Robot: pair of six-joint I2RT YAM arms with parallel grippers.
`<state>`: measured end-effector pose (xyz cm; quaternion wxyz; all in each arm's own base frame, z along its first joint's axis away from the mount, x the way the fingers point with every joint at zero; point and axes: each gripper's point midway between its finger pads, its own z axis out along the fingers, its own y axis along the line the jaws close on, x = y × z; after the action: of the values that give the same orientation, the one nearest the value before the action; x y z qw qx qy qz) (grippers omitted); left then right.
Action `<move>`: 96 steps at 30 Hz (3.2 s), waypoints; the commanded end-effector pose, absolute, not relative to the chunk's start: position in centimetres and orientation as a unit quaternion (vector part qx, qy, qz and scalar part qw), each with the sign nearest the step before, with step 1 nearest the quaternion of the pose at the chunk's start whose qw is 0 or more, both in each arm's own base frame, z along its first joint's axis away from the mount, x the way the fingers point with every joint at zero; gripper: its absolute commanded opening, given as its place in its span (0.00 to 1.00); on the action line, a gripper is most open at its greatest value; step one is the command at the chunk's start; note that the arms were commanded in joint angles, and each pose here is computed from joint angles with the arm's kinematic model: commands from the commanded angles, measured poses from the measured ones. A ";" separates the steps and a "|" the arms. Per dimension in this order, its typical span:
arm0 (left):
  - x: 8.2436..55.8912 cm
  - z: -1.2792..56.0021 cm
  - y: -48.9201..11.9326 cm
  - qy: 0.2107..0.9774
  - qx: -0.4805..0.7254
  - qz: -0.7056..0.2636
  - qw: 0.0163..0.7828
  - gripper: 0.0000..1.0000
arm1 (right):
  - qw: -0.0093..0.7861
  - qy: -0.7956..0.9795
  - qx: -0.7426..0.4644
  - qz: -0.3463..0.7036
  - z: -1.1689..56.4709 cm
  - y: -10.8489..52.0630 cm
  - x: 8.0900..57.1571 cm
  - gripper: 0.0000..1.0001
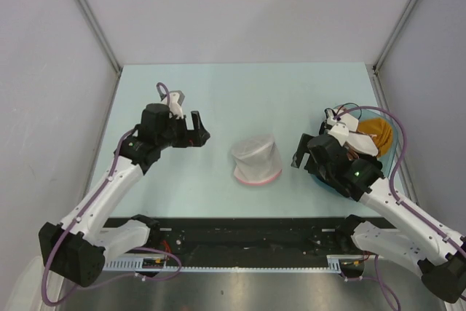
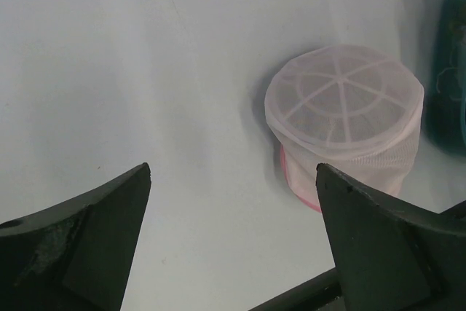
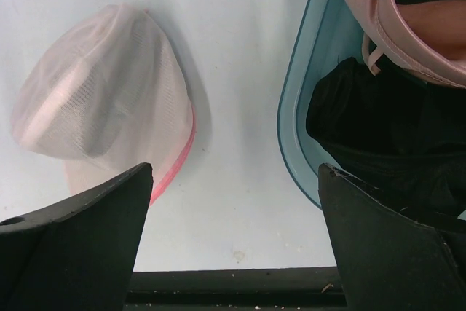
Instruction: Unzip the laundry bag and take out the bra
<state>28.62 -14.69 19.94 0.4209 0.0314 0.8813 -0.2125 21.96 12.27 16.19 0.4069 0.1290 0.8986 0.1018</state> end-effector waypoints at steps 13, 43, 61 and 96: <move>27.4 20.7 -20.8 0.871 0.182 -0.185 0.416 1.00 | 0.411 0.896 0.128 0.108 16.3 12.5 22.0 1.00; 29.1 16.2 -35.4 0.879 0.286 -0.195 0.328 0.00 | 0.400 0.886 0.158 0.175 16.2 14.0 20.3 1.00; 26.1 24.9 -31.8 0.819 0.191 -0.462 0.281 0.00 | 0.357 0.850 0.161 0.353 15.3 24.4 23.6 1.00; 28.9 22.0 -27.7 0.882 0.175 -0.292 0.326 0.91 | 0.479 0.875 0.072 0.013 22.9 19.8 23.1 0.00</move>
<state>26.03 -31.53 19.00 0.2489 0.2074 0.8787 -0.3504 20.68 21.61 20.26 0.4128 0.1127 0.8901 0.1571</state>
